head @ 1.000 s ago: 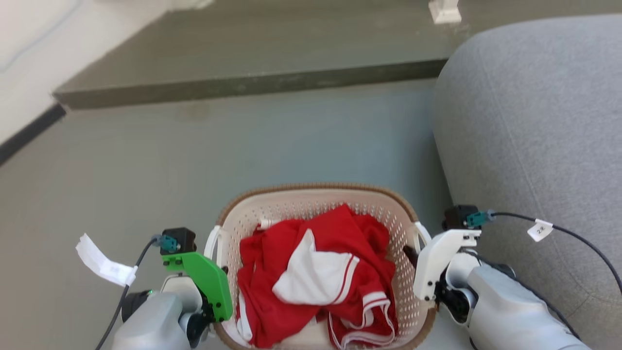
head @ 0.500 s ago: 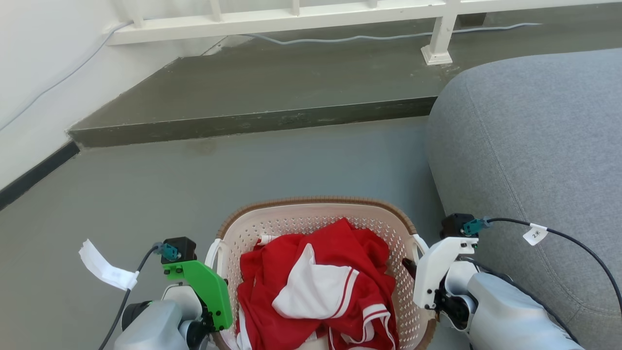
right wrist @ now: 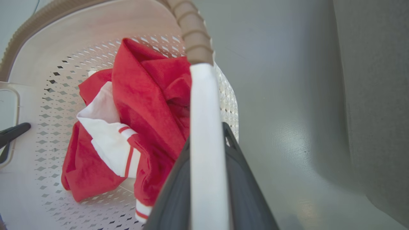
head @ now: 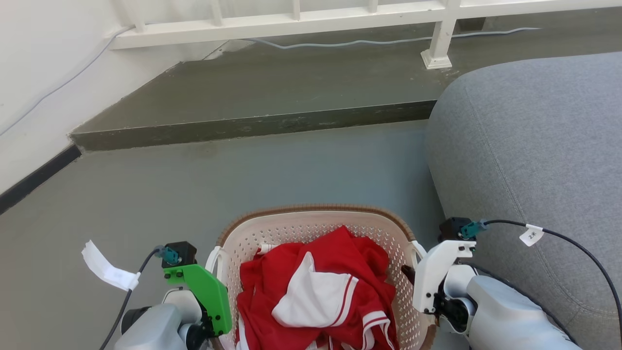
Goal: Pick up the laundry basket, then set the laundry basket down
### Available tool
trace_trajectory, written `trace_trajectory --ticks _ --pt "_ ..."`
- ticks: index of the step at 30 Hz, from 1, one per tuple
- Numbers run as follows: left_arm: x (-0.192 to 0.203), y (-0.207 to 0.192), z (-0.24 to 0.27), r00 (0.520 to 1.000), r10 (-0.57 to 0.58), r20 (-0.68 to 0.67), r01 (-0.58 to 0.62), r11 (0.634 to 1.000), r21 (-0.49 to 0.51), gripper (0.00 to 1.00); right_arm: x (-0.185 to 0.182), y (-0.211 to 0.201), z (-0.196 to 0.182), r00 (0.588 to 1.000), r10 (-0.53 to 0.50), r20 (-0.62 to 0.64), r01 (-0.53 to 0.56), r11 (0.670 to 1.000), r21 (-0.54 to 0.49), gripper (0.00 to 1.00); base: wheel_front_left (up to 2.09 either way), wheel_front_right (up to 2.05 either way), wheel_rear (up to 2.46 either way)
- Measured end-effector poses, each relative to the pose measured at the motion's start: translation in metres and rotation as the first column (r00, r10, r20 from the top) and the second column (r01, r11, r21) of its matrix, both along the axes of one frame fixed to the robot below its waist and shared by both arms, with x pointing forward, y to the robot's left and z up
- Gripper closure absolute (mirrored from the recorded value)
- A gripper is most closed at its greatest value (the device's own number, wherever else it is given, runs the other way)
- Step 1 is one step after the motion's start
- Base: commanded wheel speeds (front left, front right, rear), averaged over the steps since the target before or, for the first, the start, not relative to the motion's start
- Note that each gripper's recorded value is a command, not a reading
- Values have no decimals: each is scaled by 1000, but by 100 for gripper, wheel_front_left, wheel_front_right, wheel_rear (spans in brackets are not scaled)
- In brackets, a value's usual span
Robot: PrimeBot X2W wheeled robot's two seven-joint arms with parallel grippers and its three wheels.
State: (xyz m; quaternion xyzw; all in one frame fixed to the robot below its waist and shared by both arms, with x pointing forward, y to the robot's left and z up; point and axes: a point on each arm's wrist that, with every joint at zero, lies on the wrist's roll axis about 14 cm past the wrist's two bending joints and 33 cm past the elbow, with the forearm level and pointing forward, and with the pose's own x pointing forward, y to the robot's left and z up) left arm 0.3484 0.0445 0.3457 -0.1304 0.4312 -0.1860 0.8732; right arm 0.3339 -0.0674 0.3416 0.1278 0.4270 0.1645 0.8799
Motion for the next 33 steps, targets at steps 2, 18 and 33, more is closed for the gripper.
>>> trace_trajectory --ticks 2,18,33 --pt "-1 0 -1 1000 0 -7 0 1000 0 100 -1 0 -1 1000 1 -3 -1 1000 0 100 0 0 0" --pt "-4 -2 -4 1000 -8 -17 8 1000 1 100 -5 -1 -4 1000 -3 -20 3 1000 3 100 0 0 0" --pt "-5 -2 -6 1000 -13 -25 14 1000 6 100 -8 -1 -7 999 -4 -34 5 1000 5 100 0 0 0"
